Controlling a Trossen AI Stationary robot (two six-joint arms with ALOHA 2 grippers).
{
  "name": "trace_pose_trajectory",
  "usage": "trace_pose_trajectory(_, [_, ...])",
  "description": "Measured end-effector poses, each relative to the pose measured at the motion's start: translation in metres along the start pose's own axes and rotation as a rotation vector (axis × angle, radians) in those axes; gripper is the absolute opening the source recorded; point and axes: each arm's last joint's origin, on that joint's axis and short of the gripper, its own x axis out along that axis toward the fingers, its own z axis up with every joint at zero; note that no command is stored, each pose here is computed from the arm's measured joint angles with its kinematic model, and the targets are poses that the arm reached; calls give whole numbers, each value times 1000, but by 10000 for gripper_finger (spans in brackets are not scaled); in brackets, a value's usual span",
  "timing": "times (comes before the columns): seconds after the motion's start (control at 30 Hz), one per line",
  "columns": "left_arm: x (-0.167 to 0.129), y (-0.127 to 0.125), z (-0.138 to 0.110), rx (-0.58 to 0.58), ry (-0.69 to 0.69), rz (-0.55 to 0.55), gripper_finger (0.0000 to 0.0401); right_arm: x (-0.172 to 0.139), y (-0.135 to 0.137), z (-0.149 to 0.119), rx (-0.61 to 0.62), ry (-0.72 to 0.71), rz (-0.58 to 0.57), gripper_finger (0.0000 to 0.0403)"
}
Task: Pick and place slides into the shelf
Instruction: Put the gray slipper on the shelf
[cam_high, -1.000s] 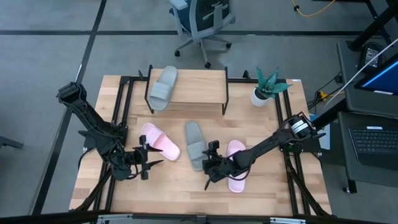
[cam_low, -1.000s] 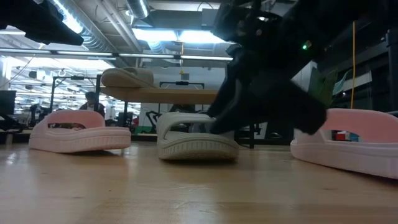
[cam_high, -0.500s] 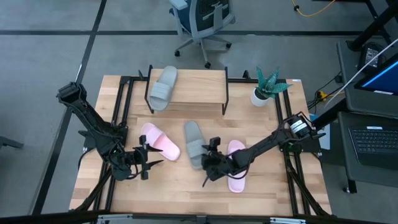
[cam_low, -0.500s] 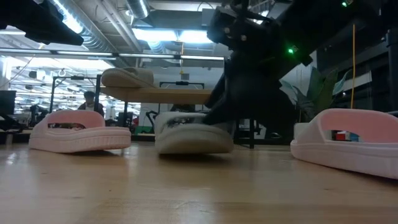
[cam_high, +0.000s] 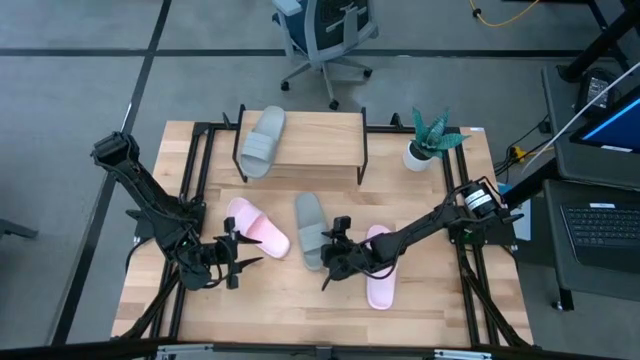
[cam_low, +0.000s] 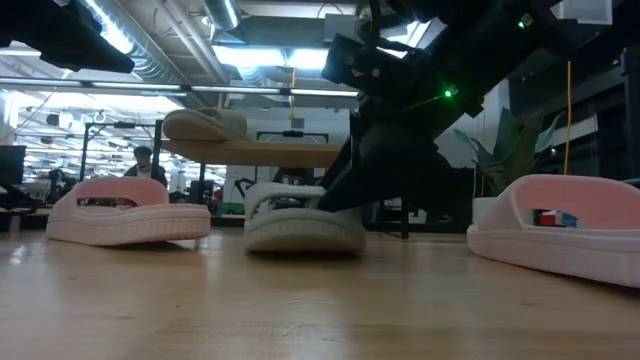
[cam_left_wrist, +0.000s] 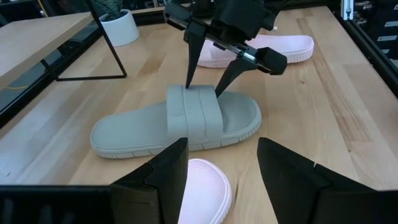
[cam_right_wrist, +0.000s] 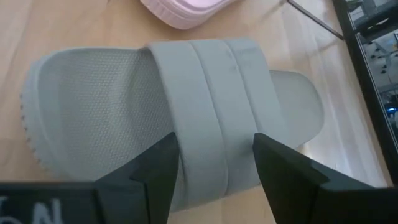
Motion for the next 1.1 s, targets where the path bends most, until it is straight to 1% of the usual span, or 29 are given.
trace_pose_trajectory(0.17, [0,0,0,0,0,0,185,0,-1,1,-14,-10,-20,201])
trace_pose_trajectory(0.3, [0,0,0,1,0,0,185,0,-2,-1,-20,4,-47,173])
trace_pose_trajectory(0.43, [0,0,0,1,0,0,185,0,-2,-1,-19,3,-59,133])
trace_pose_trajectory(0.73, [0,0,0,1,0,0,185,0,-2,0,-20,1,-61,19])
trace_pose_trajectory(0.8, [0,0,0,1,0,0,185,0,-2,-1,-21,2,-66,11])
trace_pose_trajectory(1.0, [0,0,0,0,0,0,185,0,-3,1,-11,-8,-87,8])
trace_pose_trajectory(1.1, [0,0,0,0,0,0,185,-1,-4,6,3,-19,-88,8])
